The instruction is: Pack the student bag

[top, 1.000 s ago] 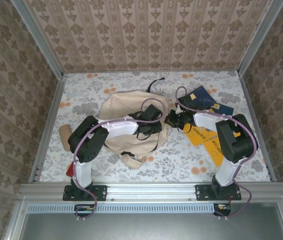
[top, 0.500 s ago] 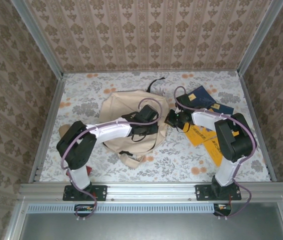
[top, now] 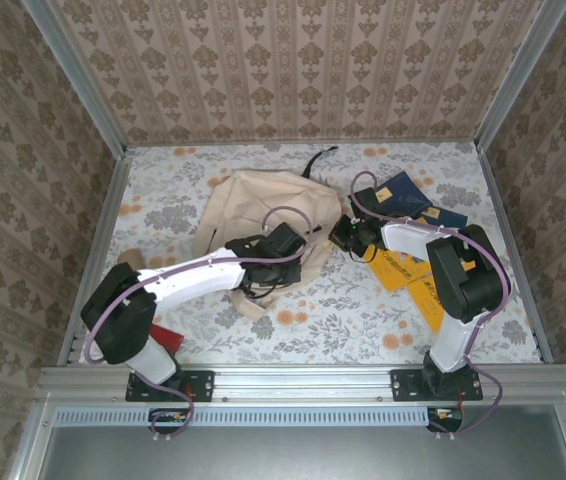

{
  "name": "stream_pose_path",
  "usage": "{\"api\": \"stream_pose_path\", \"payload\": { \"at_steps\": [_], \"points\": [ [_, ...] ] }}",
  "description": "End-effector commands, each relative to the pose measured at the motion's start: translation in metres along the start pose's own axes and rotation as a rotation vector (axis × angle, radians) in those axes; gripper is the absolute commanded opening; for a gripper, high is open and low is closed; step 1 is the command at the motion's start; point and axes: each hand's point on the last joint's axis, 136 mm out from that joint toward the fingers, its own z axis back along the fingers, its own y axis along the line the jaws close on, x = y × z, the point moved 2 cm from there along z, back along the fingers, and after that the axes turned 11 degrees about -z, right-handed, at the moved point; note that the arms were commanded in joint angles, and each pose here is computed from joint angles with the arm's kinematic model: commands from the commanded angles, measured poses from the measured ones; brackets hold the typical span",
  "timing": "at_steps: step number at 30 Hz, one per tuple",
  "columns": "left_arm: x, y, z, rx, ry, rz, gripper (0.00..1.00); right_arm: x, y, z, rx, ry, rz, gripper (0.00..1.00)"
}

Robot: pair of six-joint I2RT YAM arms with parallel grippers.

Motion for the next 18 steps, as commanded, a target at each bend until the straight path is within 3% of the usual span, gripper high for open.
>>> {"api": "stream_pose_path", "payload": {
  "at_steps": [1, 12, 14, 18],
  "points": [
    [-0.027, 0.038, 0.017, 0.15, 0.062, 0.01, 0.0, 0.034, -0.001, -0.002, -0.036, -0.153, -0.038, 0.02],
    [-0.035, 0.079, 0.027, 0.207, 0.059, 0.082, 0.0, 0.036, -0.005, -0.009, -0.079, -0.147, 0.019, 0.04],
    [-0.027, 0.074, 0.028, 0.166, 0.034, 0.065, 0.0, 0.031, 0.0, -0.007, -0.065, -0.114, 0.048, 0.11],
    [-0.006, 0.053, 0.03, 0.061, -0.015, 0.003, 0.0, 0.013, 0.009, 0.015, -0.017, -0.041, 0.088, 0.38]
  ]
}}
